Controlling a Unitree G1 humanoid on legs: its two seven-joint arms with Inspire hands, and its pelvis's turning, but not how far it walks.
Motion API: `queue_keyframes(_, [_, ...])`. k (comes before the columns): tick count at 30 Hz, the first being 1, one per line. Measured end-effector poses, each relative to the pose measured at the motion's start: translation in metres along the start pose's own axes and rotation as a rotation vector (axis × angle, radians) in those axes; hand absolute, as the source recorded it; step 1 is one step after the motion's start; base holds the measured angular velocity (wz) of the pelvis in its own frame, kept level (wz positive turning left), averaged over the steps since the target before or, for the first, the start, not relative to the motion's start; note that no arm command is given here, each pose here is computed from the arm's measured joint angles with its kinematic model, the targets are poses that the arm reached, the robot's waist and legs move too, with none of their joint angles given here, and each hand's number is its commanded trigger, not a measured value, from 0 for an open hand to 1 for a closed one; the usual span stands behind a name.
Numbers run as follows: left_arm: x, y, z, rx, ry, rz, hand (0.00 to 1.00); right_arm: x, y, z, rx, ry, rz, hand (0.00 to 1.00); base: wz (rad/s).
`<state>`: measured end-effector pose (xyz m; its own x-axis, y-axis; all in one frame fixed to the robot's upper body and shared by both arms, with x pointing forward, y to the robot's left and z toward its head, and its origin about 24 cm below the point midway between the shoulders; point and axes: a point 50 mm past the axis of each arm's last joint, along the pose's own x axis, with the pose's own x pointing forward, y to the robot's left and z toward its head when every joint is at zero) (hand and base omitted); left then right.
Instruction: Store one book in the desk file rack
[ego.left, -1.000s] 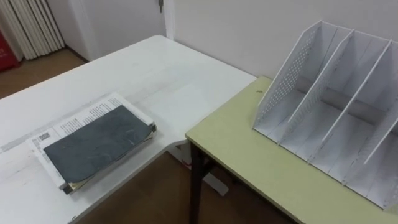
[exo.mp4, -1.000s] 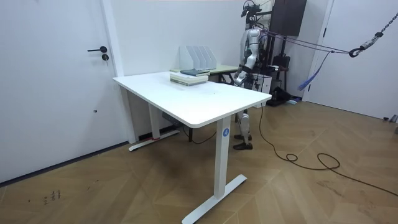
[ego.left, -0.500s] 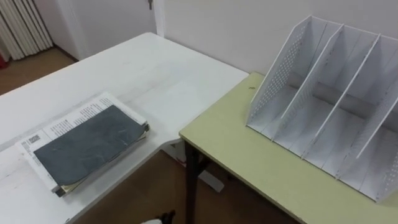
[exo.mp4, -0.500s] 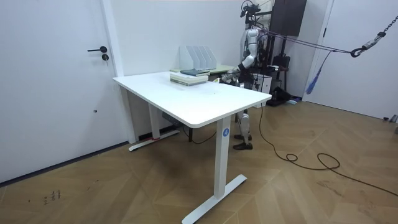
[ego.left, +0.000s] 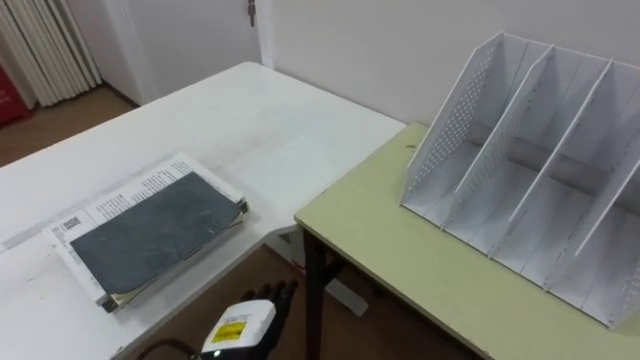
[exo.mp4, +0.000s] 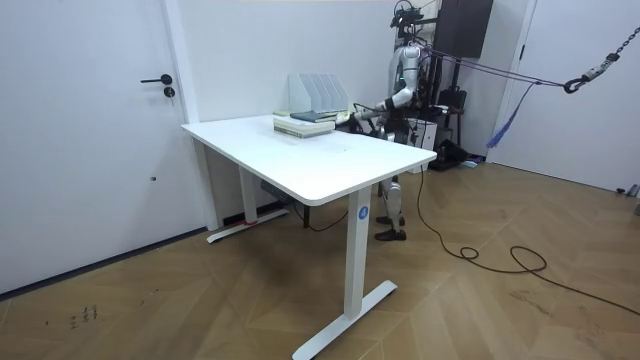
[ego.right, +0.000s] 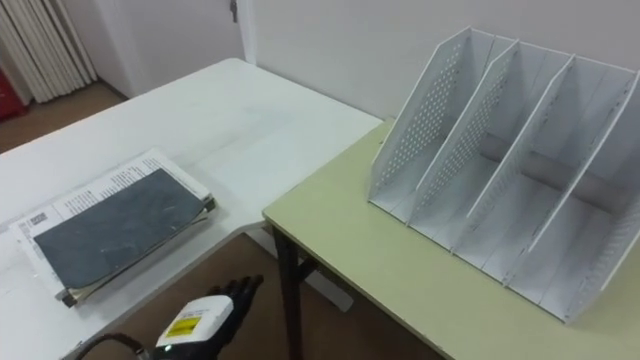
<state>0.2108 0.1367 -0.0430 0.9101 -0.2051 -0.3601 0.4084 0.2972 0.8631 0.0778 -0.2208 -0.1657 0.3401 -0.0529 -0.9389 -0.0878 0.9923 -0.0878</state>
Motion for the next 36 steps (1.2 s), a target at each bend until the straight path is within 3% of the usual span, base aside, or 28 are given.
queue_keyframes(4, [-0.001,0.029,0.010,0.060,-0.054,0.166,0.00,0.000,0.000,-0.002,0.008,0.002,-0.003,0.00,-0.04])
queue_keyframes(12, [-0.005,0.047,0.005,0.122,-0.051,0.309,0.00,-0.001,-0.003,-0.005,0.005,0.011,-0.013,0.00,-0.01])
queue_keyframes(19, [-0.013,0.082,-0.004,0.123,-0.013,0.475,0.00,-0.003,-0.011,-0.008,0.025,0.027,-0.037,0.00,0.00])
queue_keyframes(36, [-0.023,0.094,-0.029,0.098,0.109,0.584,0.00,-0.007,-0.021,-0.019,0.065,0.049,-0.105,0.00,0.00])
